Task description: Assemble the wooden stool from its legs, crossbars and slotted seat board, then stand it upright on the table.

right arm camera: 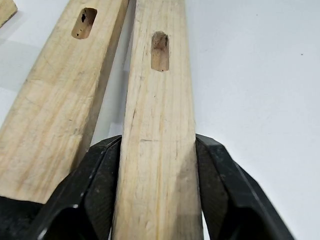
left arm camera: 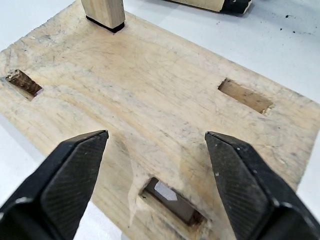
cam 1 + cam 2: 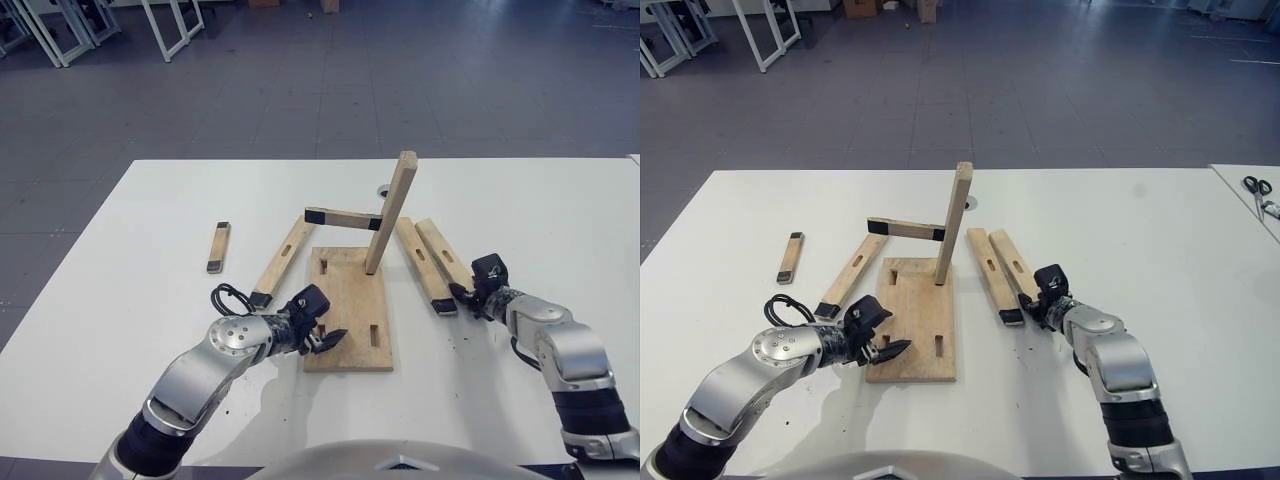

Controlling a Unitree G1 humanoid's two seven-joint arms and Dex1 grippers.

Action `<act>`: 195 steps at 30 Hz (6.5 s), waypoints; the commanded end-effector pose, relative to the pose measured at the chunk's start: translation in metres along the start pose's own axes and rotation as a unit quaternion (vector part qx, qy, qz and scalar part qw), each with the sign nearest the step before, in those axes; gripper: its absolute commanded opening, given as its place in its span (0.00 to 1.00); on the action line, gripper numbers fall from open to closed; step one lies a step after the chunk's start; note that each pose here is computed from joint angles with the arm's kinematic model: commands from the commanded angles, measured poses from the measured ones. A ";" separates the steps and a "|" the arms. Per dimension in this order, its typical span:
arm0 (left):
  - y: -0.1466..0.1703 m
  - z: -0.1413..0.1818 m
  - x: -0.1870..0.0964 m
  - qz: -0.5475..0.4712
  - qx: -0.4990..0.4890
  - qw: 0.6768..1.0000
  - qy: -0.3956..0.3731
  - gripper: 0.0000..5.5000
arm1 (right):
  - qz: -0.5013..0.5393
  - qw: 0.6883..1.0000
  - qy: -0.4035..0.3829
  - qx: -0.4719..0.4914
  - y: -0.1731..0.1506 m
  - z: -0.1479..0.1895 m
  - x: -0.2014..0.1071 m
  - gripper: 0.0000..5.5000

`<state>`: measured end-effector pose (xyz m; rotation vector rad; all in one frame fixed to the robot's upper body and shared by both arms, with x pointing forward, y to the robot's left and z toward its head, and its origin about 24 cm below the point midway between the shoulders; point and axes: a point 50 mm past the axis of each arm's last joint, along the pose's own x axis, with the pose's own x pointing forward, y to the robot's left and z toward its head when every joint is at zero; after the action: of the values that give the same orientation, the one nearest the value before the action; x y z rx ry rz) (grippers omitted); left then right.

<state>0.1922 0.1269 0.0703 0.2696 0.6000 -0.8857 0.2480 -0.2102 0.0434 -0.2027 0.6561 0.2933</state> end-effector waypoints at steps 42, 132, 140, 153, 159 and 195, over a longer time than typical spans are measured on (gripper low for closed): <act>0.009 0.098 -0.078 -0.396 -0.267 0.816 -0.325 0.42 | 0.593 0.780 -0.189 0.063 0.079 0.112 -0.106 0.44; 0.036 -0.007 -0.043 0.000 -0.107 0.980 -0.170 0.37 | 0.244 0.912 0.048 -0.326 0.018 0.009 -0.034 0.77; 0.046 -0.016 -0.039 0.024 -0.089 0.986 -0.137 0.37 | 0.243 0.912 0.043 -0.327 0.018 0.012 -0.034 0.77; 0.051 -0.041 -0.026 0.030 -0.069 0.997 -0.020 0.37 | 0.243 0.913 0.040 -0.324 0.021 0.013 -0.032 0.77; 0.061 -0.044 -0.020 0.020 -0.096 0.995 -0.009 0.37 | 0.247 0.913 0.035 -0.323 0.026 0.012 -0.029 0.77; 0.097 -0.043 0.007 -0.019 -0.065 0.994 0.088 0.37 | 0.251 0.913 0.024 -0.321 0.034 0.012 -0.025 0.77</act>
<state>0.2780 0.1616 0.1025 0.0185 0.3696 -1.0585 0.2292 -0.1830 0.0767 -0.6793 0.5819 0.9917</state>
